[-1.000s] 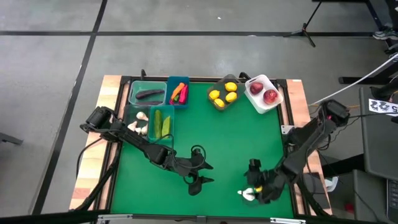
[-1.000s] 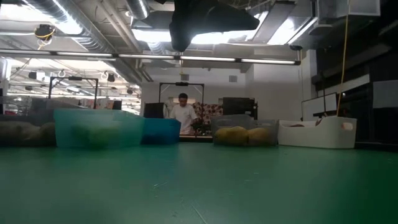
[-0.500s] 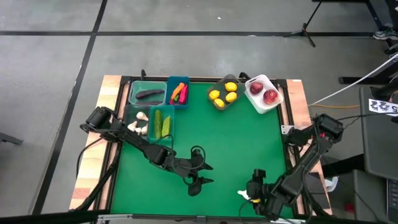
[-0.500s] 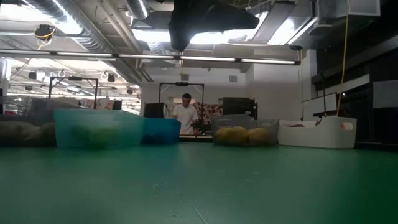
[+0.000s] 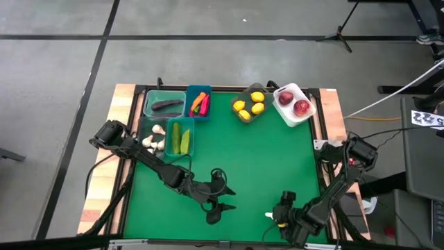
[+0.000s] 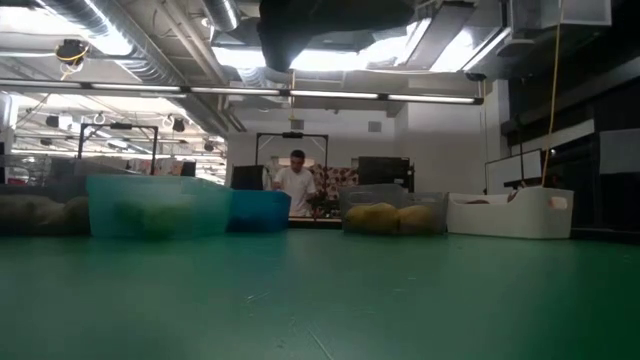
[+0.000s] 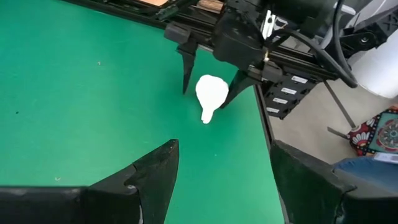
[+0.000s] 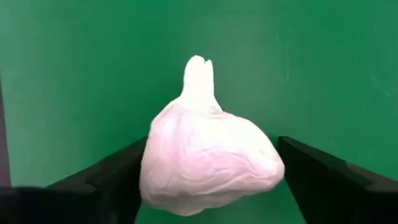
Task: Sort produce into baskets
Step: Put the white garlic into the left black bin
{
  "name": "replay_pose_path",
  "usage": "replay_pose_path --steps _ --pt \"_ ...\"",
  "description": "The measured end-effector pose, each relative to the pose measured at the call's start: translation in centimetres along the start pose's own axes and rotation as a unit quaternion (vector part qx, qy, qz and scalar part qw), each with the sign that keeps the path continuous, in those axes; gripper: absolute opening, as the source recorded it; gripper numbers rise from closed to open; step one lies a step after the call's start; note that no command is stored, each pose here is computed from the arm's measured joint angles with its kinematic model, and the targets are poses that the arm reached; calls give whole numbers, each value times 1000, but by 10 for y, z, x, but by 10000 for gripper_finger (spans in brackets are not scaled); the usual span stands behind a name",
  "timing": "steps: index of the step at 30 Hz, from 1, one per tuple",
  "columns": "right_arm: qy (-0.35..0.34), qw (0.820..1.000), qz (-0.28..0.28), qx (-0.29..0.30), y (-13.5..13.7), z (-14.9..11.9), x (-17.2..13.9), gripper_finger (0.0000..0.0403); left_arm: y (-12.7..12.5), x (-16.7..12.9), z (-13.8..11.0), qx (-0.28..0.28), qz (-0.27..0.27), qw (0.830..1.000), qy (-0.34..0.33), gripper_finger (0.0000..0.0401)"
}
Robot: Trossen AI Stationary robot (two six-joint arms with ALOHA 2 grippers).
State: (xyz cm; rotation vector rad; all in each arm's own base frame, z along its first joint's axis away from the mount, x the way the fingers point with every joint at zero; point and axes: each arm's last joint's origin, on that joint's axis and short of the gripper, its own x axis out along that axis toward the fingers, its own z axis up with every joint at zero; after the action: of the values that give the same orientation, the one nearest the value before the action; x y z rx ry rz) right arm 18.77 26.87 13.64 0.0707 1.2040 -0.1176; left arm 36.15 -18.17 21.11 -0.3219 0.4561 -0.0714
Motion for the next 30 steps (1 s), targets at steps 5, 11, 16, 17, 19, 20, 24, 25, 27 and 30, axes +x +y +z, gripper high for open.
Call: replay_pose_path --steps 5,11,16,17,19,20,24,25,27,30 --pt "-19 999 -16 -25 -3 1 -1 262 2 0 1 -1 13 1000 -7 246" --pt "-20 998 -38 -45 -6 0 -1 208 3 -1 3 -11 36 999 -25 246" --pt "-5 998 -40 -53 -14 10 1 225 2 -16 16 -23 45 998 -33 246" --pt "-3 998 -41 -54 -16 15 2 236 1 -21 20 -24 46 998 -36 246" --pt "-3 997 -45 -61 -22 24 3 252 1 -33 29 -22 53 998 -40 246" --pt "-2 997 -48 -65 -26 29 4 255 1 -39 34 -22 56 997 -45 246" --pt "-2 995 -56 -80 -42 50 8 243 1 -68 50 -11 85 995 -59 246" --pt "1 995 -57 -84 -47 55 10 236 3 -75 52 -5 101 993 -58 246" --pt "3 994 -56 -92 -55 66 14 225 5 -89 58 0 122 991 -62 246" --pt "-4 994 -49 -101 -66 83 20 218 9 -105 62 9 155 986 -60 246"
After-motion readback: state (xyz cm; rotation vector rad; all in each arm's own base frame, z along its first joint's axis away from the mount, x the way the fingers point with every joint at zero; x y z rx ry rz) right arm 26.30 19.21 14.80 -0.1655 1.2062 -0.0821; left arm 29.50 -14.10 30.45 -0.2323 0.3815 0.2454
